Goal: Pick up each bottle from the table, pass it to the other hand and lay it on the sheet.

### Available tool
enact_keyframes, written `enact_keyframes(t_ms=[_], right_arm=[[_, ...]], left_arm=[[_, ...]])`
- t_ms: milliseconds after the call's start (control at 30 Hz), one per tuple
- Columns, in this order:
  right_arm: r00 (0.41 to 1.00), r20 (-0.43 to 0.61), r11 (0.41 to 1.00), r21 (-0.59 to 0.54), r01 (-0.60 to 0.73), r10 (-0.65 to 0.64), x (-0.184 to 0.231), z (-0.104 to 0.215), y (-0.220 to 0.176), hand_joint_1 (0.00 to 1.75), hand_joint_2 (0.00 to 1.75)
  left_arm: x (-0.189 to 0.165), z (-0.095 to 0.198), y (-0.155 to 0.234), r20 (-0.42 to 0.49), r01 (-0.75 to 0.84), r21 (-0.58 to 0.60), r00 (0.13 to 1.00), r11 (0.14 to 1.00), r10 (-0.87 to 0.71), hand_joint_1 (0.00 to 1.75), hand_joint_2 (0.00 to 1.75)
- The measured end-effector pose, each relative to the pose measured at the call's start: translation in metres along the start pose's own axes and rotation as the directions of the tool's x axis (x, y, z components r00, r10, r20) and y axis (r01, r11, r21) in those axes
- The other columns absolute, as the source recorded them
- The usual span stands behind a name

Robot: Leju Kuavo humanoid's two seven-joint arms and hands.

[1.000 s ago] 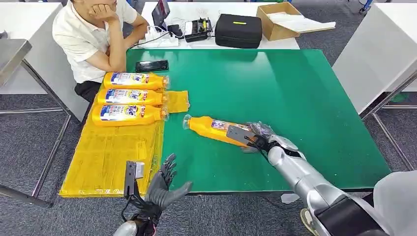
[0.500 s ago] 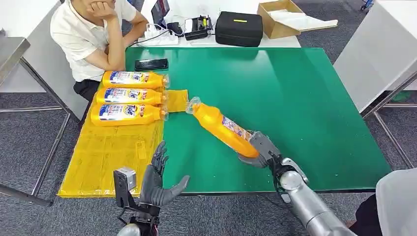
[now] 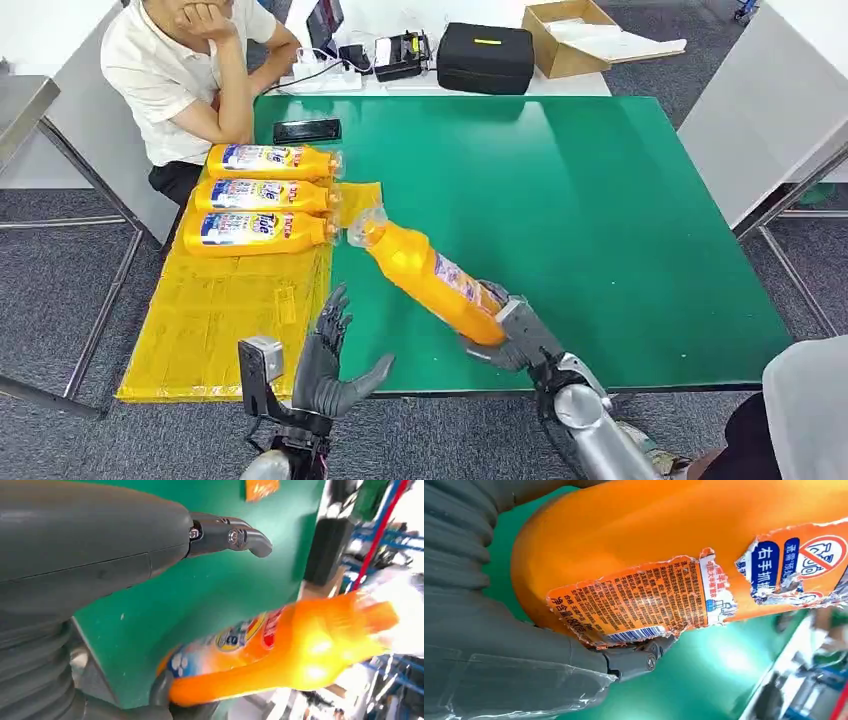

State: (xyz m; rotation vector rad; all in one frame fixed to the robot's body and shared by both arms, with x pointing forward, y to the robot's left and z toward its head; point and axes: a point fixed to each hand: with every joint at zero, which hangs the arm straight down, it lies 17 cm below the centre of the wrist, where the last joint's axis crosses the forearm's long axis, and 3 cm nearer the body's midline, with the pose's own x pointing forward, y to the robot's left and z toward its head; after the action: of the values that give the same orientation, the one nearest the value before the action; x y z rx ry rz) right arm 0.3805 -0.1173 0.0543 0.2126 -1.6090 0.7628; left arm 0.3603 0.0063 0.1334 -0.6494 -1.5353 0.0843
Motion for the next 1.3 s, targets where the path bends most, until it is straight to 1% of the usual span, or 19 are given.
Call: enact_keyframes(t_ms=[167, 233, 367, 567, 733, 833, 900, 1067, 1167, 1200, 1233, 1300], right_arm=[[0.996, 0.088, 0.997, 0.073, 0.008, -0.015, 0.033, -0.022, 0.031, 1.75, 1.75], [0.993, 0.115, 0.995, 0.103, 0.009, -0.020, 0.045, -0.032, 0.042, 1.75, 1.75], [0.988, 0.149, 0.991, 0.136, 0.016, -0.037, 0.060, -0.041, 0.057, 1.75, 1.75], [0.986, 0.159, 0.983, 0.183, 0.023, -0.052, 0.065, -0.045, 0.074, 1.75, 1.75], [0.988, 0.140, 0.975, 0.220, 0.035, -0.067, 0.058, -0.042, 0.086, 1.75, 1.75], [0.990, 0.126, 0.971, 0.234, 0.039, -0.070, 0.052, -0.039, 0.092, 1.75, 1.75], [0.990, 0.121, 0.970, 0.237, 0.045, -0.075, 0.050, -0.038, 0.093, 1.75, 1.75], [0.990, 0.111, 0.965, 0.257, 0.055, -0.086, 0.048, -0.036, 0.099, 1.75, 1.75], [0.990, 0.109, 0.962, 0.265, 0.058, -0.090, 0.047, -0.036, 0.101, 1.75, 1.75], [0.990, 0.111, 0.962, 0.266, 0.059, -0.091, 0.046, -0.035, 0.101, 1.75, 1.75], [0.989, 0.113, 0.962, 0.266, 0.059, -0.092, 0.046, -0.035, 0.101, 1.75, 1.75], [0.989, 0.114, 0.962, 0.266, 0.059, -0.092, 0.046, -0.035, 0.101, 1.75, 1.75]], left_arm=[[-0.010, -0.007, -0.010, -0.079, -0.153, -0.049, 0.986, 0.987, 0.148, 0.00, 1.75], [-0.009, -0.012, -0.012, -0.086, -0.172, -0.058, 0.982, 0.983, 0.167, 0.00, 1.75], [-0.008, -0.018, -0.010, -0.084, -0.200, -0.054, 0.977, 0.978, 0.195, 0.00, 1.75], [0.009, -0.029, -0.015, -0.038, -0.234, -0.072, 0.972, 0.969, 0.232, 0.00, 1.75], [0.036, -0.032, -0.015, 0.051, -0.255, -0.090, 0.964, 0.963, 0.260, 0.00, 1.75], [0.058, -0.032, -0.017, 0.117, -0.272, -0.099, 0.952, 0.957, 0.283, 0.00, 1.75], [0.067, -0.031, -0.016, 0.141, -0.282, -0.098, 0.945, 0.954, 0.294, 0.00, 1.75], [0.077, -0.031, -0.013, 0.157, -0.320, -0.113, 0.929, 0.941, 0.335, 0.00, 1.75], [0.075, -0.030, -0.016, 0.119, -0.378, -0.140, 0.911, 0.915, 0.394, 0.00, 1.75], [0.073, -0.029, -0.018, 0.104, -0.386, -0.148, 0.909, 0.910, 0.403, 0.23, 1.75], [0.071, -0.029, -0.019, 0.095, -0.389, -0.154, 0.909, 0.908, 0.406, 0.33, 1.75], [0.066, -0.028, -0.022, 0.075, -0.390, -0.169, 0.911, 0.905, 0.406, 0.33, 1.75]])
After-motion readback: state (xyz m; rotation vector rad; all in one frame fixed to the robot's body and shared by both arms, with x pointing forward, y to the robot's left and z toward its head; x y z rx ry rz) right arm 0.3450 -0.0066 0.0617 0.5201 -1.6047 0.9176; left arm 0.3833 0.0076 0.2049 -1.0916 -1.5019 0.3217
